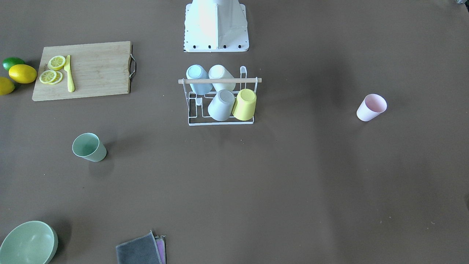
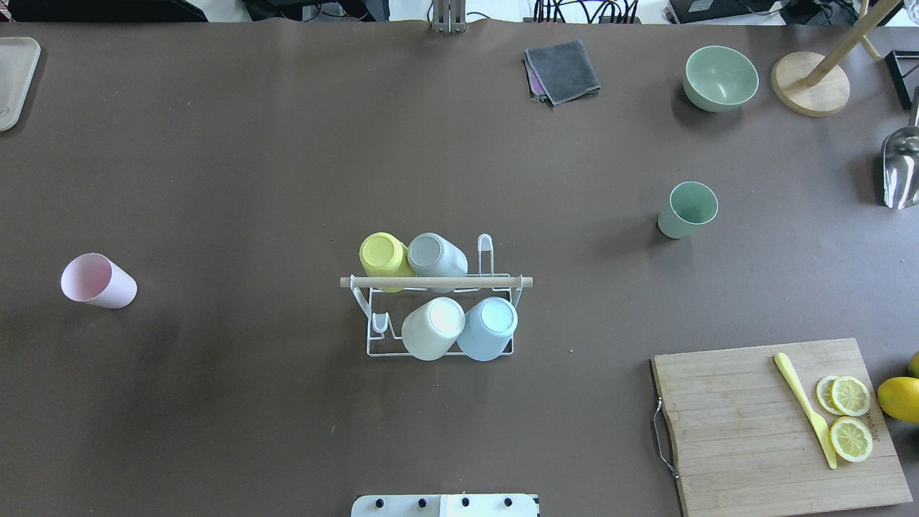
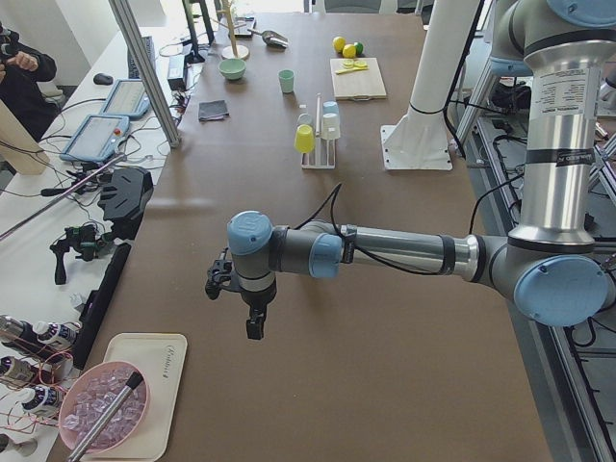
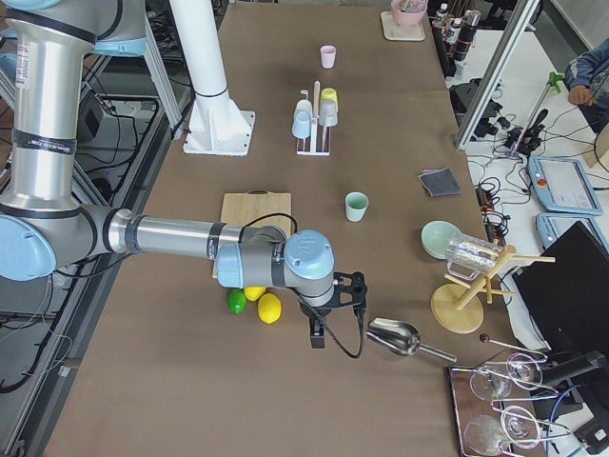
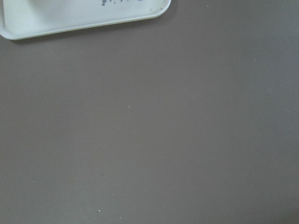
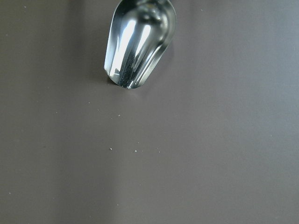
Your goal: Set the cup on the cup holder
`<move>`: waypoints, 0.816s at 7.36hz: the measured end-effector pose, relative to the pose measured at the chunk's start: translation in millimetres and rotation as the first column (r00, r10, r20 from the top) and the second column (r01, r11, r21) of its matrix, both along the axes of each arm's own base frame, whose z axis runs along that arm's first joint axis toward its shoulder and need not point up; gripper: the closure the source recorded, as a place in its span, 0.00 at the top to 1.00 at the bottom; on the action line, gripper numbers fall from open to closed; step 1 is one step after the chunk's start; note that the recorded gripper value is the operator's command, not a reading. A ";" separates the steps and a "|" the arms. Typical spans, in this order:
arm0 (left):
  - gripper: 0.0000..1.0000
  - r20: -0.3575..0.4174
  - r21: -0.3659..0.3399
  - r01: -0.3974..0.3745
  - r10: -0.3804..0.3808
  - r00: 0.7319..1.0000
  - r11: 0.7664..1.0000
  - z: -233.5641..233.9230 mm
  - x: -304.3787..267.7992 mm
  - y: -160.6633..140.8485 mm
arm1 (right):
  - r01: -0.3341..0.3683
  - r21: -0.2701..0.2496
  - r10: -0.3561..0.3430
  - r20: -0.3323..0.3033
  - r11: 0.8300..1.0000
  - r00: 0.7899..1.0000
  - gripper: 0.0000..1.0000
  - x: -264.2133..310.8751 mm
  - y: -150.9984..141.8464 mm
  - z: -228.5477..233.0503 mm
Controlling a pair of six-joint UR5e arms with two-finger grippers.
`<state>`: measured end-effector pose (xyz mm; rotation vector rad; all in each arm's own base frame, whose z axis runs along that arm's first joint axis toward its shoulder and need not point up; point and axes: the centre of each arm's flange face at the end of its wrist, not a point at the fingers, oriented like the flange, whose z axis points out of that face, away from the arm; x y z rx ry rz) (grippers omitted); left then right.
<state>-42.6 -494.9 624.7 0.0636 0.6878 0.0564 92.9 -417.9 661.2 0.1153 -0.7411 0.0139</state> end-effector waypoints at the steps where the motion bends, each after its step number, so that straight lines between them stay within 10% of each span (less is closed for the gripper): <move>1: 0.98 -0.002 -0.002 0.000 0.000 1.000 1.000 0.6 0.0 1.5 | 0.000 0.001 0.000 -0.005 1.000 1.000 1.00 0.5 0.0 -0.2; 6: 0.98 -0.008 -0.004 -0.001 0.001 1.000 1.000 2.4 0.3 4.0 | 0.008 0.028 -0.009 0.017 1.000 1.000 1.00 -1.9 -3.6 -15.5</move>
